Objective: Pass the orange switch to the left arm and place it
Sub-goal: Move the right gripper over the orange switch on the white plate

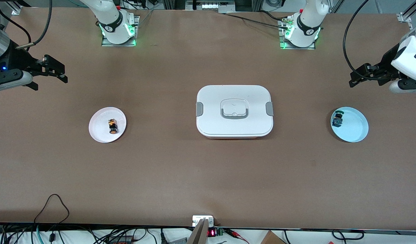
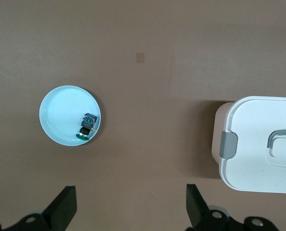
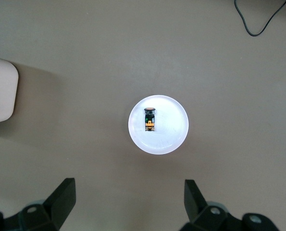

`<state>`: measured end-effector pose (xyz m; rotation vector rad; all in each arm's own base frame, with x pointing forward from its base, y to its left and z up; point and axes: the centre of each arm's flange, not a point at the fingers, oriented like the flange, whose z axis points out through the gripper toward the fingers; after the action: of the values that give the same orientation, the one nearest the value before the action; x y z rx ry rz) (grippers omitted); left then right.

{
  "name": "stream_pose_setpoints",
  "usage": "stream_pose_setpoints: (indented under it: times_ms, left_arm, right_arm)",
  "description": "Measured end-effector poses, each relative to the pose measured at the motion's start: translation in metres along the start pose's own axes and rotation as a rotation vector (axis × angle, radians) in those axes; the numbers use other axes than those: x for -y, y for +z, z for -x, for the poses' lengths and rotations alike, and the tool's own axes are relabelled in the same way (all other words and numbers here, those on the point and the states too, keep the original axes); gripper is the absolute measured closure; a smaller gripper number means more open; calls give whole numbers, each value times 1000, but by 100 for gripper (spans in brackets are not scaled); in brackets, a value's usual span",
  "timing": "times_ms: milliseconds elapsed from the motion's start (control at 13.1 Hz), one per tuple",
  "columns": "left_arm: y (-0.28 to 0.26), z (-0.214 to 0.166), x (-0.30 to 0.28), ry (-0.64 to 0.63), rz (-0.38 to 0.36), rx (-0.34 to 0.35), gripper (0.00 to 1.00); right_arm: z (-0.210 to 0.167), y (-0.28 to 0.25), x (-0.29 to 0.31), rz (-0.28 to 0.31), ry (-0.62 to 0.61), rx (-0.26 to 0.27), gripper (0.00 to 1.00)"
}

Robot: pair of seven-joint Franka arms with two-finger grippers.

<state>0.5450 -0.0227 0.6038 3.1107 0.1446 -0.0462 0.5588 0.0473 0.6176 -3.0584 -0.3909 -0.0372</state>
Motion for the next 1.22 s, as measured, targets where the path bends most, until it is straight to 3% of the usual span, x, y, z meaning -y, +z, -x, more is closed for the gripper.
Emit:
stream_pose_setpoints:
  times_ms: [305,534,915,1220]
  left_arm:
    - [0,0,0,0,0,1,0]
    - [0,0,0,0,0,1,0]
    - [0,0,1,-1,0,1,0]
    - [0,0,1,-2,0,1,0]
  right_arm:
    - [0,0,-1,0,-38,1,0]
    - [0,0,-4,9,-135,4,0]
    - [-12,41,-9,-12,-521,85,0]
    - [-15,90,-13,-30,-813,103,0]
